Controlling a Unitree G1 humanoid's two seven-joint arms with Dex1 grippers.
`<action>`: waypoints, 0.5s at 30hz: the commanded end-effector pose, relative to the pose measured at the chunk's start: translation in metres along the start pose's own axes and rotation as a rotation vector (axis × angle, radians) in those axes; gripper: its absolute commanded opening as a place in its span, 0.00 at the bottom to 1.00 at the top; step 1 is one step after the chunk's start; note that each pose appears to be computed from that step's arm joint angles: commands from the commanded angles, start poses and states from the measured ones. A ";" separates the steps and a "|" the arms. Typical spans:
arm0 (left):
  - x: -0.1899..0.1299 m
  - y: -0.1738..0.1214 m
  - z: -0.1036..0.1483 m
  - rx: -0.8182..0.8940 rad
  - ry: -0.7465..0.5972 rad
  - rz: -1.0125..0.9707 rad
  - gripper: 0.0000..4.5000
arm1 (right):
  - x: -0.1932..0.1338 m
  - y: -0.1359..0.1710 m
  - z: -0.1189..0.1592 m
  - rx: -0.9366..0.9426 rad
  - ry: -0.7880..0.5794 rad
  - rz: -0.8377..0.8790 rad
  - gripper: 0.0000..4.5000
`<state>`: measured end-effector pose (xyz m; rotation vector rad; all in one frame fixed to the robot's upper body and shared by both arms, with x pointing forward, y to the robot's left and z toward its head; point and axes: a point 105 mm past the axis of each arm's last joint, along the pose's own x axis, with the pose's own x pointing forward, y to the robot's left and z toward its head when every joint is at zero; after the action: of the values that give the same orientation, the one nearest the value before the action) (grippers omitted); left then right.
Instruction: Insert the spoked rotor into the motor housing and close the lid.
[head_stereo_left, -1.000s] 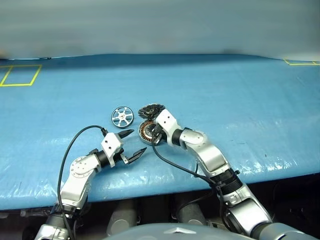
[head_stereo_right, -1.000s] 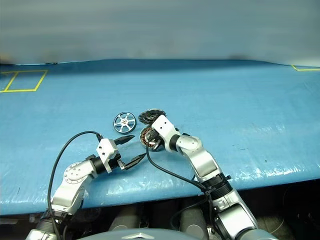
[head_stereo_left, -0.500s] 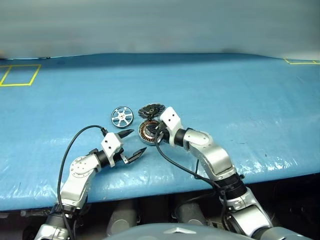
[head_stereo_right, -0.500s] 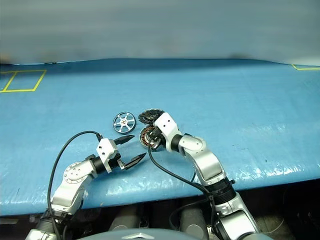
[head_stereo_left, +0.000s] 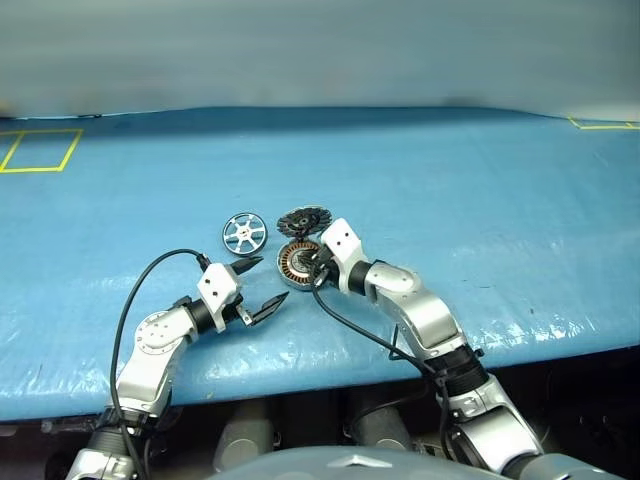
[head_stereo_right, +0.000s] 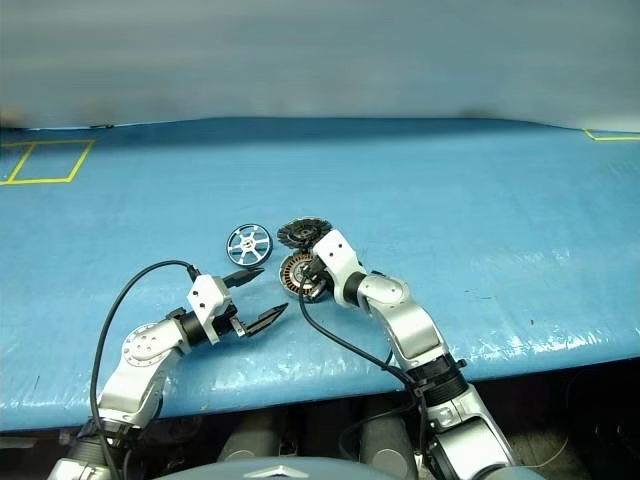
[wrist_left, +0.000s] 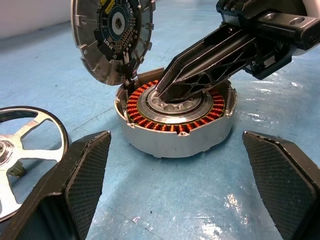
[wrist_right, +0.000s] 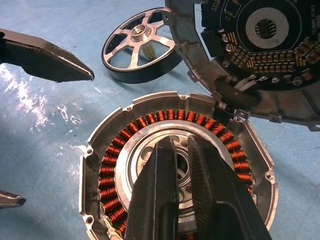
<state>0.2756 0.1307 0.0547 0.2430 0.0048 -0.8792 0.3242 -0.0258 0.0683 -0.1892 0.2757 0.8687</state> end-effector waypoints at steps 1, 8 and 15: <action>-0.001 0.002 0.015 0.040 -0.048 0.006 1.00 | 0.000 0.002 0.002 0.007 -0.012 0.007 0.11; -0.003 0.013 0.017 0.056 -0.043 0.045 1.00 | -0.010 0.002 0.036 -0.001 -0.137 0.010 0.11; -0.003 0.022 0.018 0.095 -0.033 0.076 1.00 | -0.011 0.003 0.031 0.000 -0.124 0.016 0.30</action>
<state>0.2854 0.1424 0.0647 0.2759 -0.0222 -0.8146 0.3205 -0.0237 0.0907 -0.1422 0.2066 0.8866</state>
